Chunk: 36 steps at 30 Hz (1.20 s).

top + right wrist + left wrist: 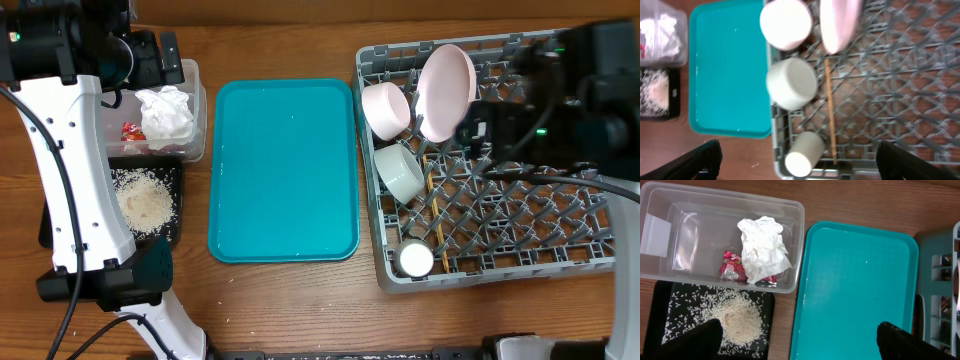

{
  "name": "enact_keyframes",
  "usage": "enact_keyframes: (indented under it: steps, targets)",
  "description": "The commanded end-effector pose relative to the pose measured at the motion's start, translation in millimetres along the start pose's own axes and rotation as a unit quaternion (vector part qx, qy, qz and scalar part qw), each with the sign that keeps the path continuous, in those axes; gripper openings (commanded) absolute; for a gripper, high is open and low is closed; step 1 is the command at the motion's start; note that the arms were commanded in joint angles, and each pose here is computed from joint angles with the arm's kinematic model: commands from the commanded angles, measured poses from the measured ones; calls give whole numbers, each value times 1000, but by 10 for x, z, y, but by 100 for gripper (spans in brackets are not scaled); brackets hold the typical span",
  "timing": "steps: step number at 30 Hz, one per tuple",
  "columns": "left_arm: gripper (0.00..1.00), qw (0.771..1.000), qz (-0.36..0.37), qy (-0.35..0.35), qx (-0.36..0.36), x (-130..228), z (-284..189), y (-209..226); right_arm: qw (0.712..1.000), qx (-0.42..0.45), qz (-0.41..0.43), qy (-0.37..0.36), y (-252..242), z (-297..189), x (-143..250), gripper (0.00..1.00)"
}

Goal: Sort waste into correct bins and load items into the dishwasher

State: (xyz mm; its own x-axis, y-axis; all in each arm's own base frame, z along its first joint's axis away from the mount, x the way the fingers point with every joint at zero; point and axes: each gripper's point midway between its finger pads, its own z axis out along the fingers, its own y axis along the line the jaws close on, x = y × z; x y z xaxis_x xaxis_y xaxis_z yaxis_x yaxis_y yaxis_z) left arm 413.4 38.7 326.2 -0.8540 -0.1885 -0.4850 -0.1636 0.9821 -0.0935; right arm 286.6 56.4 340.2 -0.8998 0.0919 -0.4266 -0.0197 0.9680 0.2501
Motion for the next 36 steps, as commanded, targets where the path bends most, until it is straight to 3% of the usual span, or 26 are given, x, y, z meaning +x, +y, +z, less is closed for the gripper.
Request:
enact_keyframes:
  steps: [1, 3, 7, 13, 17, 25, 30, 36]
  targets:
    - [100, 1000, 4, -20, 2, -35, -130, -54, 991, -44, -84, -92, 84, -415, -88, 100]
    - [100, 1000, 4, -20, 2, -35, -130, -54, 975, -57, -144, -162, 180, -590, -176, 100]
    - [100, 1000, 4, -20, 2, -35, -130, -54, 937, -60, -175, -296, 218, -654, -264, 100]
    - [100, 1000, 4, -20, 2, -35, -130, -54, 900, -80, -153, -399, 44, -75, 99, 100]
    - [100, 1000, 4, -20, 2, -35, -130, -54, 858, -96, -154, -480, -89, 341, 450, 100]
    - [100, 1000, 4, -20, 2, -35, -130, -54, 832, -100, -155, -523, -296, 945, 988, 100]
    - [100, 1000, 4, -20, 2, -35, -130, -54, 847, -47, -117, -516, -539, 1167, 1066, 100]
    - [100, 1000, 4, -20, 2, -35, -130, -54, 854, -43, -114, -507, -560, 1219, 1094, 100]
